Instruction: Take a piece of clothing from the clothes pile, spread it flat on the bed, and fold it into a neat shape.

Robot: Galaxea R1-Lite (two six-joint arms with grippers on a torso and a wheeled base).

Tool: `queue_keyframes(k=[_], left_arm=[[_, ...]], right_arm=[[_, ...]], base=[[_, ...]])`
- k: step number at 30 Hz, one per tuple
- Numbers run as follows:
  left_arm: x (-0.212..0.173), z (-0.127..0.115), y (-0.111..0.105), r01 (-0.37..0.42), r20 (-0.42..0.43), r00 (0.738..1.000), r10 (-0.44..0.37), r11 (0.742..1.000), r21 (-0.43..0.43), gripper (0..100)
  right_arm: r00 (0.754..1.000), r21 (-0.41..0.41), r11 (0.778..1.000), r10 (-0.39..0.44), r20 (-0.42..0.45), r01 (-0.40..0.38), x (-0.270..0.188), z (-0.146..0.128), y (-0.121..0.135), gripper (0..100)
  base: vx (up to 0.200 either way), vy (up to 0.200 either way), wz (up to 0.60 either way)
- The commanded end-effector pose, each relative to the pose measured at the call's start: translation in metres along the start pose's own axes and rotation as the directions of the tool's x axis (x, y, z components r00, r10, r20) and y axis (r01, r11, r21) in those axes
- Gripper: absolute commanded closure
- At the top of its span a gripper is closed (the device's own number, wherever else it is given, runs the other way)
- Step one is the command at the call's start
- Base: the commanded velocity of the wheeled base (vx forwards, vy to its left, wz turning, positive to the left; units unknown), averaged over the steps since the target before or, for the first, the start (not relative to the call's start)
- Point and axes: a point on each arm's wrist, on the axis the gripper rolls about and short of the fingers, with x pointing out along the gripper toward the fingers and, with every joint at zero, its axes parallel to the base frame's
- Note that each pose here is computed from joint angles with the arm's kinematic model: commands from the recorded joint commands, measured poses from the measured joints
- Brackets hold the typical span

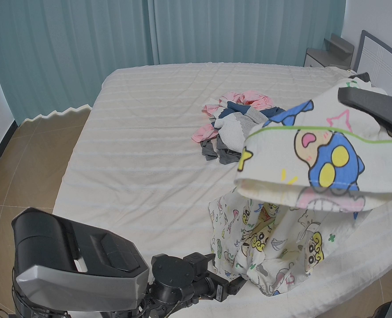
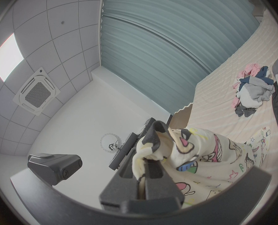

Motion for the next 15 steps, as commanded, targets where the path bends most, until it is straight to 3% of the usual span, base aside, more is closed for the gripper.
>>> queue_keyframes(k=[1,15], left_arm=[[0.006,0.006,-0.002,-0.009,0.053,0.999,0.010,1.000,-0.005,0],[0.014,0.000,0.015,-0.072,0.043,0.996,0.072,0.997,-0.004,0]], right_arm=[[0.999,0.017,1.000,0.003,-0.039,-0.002,0.010,-0.006,-0.003,100],[0.998,0.035,0.999,0.028,-0.056,-0.026,0.021,-0.005,-0.001,100]], base=[[0.000,0.000,0.00],[0.000,0.000,0.00]])
